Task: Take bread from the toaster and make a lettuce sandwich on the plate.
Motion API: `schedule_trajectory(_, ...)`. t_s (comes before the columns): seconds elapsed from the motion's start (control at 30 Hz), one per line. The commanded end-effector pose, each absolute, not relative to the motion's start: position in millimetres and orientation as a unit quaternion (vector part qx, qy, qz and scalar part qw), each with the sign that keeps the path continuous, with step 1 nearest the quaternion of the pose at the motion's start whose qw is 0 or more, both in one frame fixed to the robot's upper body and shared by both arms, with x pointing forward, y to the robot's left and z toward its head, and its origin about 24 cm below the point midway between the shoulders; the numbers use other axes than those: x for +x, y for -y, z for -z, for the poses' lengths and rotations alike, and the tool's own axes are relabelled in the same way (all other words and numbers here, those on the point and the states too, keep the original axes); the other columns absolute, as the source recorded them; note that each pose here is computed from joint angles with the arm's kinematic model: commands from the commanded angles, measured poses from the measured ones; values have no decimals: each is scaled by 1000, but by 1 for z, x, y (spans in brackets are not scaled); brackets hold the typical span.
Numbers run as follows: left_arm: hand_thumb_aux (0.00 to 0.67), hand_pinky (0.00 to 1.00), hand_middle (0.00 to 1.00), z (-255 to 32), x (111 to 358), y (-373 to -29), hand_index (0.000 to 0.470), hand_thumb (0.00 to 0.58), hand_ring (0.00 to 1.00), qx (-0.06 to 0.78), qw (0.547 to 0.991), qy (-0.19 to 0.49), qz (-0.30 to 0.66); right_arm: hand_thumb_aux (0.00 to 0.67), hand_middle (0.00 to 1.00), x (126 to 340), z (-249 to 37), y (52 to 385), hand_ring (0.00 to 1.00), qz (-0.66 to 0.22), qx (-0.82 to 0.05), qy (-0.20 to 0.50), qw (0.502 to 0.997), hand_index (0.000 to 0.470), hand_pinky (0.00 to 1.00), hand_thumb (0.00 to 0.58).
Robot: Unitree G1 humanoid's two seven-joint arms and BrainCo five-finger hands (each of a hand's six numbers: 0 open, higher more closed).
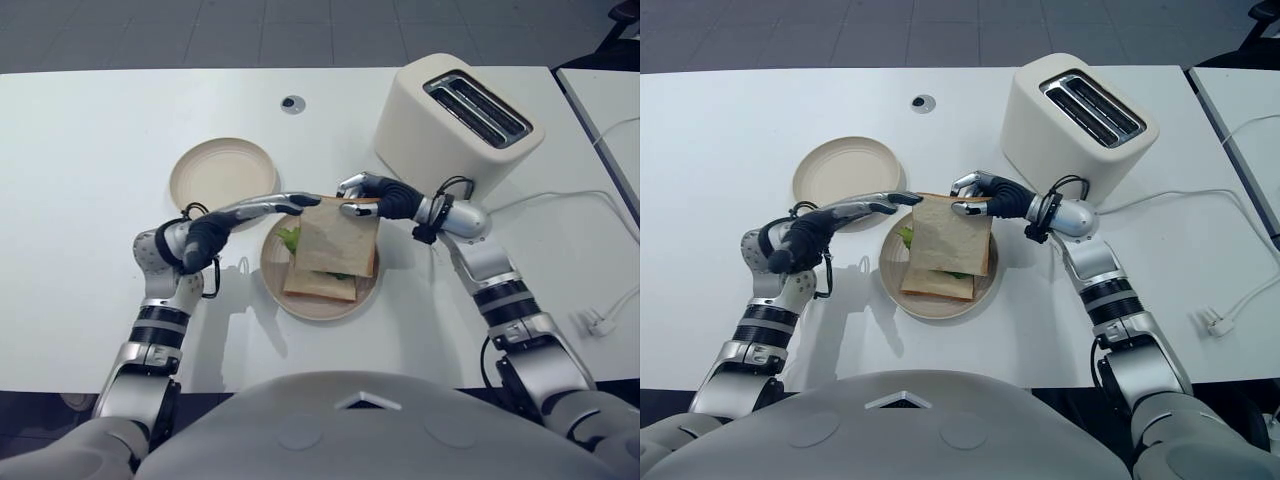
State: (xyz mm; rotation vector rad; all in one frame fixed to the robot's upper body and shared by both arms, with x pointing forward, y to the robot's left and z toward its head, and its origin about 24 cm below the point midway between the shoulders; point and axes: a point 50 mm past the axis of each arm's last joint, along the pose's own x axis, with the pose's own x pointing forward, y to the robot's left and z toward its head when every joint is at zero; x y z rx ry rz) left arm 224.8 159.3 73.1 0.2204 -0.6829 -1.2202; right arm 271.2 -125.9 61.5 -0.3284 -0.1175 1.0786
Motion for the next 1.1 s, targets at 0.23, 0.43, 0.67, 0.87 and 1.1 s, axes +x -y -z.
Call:
schedule_trajectory(0.23,0,0,0,-45,217,-151,0,0,0,155,726,234,628,670,1000,264,-42,114,1000,-520,-221,28,825,470,1000,580)
schedule_trajectory(0.43,0,0,0,-34,203,-143,0,0,0,185,682,199,679,670,1000,264,-43,111,1000,-512,-274,38,813,470,1000,580)
schedule_trajectory(0.67,0,0,0,-24,211,-153,0,0,0,259,680,132,673,670,1000,266,-44,107,1000,-496,-312,54,809,470,1000,580)
schedule_trajectory(0.87,0,0,0,-14,202,-147,0,0,0,300,632,109,706,0,0,267,-65,100,0,-481,-391,163,768,0,0,0)
schedule_trajectory(1.1,328,0,0,-16,208,-142,230,429,0,317,625,113,705,0,0,301,-135,119,0,-271,-385,330,818,0,0,0)
